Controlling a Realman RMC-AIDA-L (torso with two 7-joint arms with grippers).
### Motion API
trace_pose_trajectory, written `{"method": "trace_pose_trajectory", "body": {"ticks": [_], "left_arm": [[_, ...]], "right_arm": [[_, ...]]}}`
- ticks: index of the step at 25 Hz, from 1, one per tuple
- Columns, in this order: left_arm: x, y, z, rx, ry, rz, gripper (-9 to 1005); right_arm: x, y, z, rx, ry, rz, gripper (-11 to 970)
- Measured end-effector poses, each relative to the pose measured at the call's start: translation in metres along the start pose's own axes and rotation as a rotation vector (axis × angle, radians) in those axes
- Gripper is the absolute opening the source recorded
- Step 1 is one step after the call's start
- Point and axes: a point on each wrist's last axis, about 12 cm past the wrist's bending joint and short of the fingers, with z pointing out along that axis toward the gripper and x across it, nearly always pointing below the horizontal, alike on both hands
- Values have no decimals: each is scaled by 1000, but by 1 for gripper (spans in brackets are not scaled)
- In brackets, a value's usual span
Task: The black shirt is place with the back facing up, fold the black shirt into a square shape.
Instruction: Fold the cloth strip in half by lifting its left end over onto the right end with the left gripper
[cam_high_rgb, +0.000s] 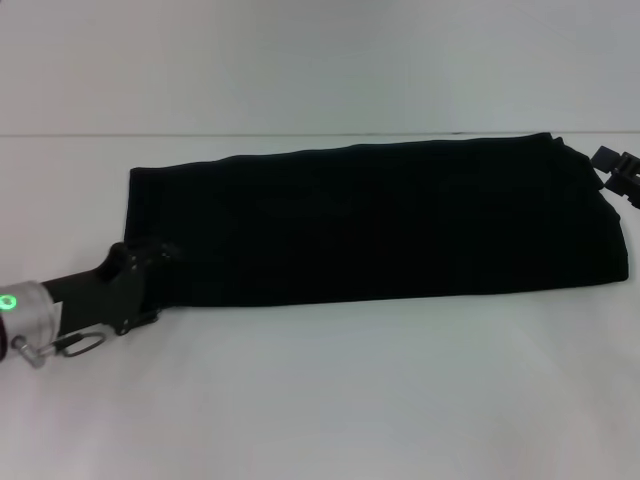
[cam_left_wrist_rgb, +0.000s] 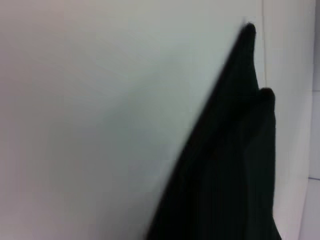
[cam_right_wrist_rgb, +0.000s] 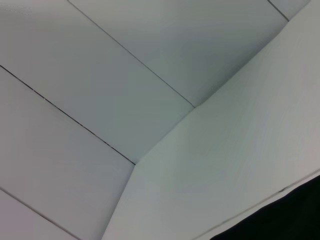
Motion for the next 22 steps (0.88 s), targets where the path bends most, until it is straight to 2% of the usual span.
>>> {"method": "trace_pose_trajectory", "body": {"ticks": [2, 3, 5, 14, 17, 22], "left_arm": [[0, 0, 0, 0, 0, 0, 657], [2, -12, 11, 6, 6, 25, 656], [2, -15, 14, 8, 3, 29, 655], [0, -15, 13, 7, -9, 50, 651], [-1, -18, 13, 11, -5, 72, 400], [-1, -23, 14, 22, 4, 148, 207]], "right_arm": [[0, 0, 0, 0, -2, 2, 728], [0, 0, 0, 0, -4, 2, 728], [-1, 0, -1, -1, -9, 4, 729], [-2, -1, -2, -2, -25, 11, 729], [-2, -1, -3, -2, -28, 12, 729], [-3, -1, -4, -1, -40, 17, 728]]}}
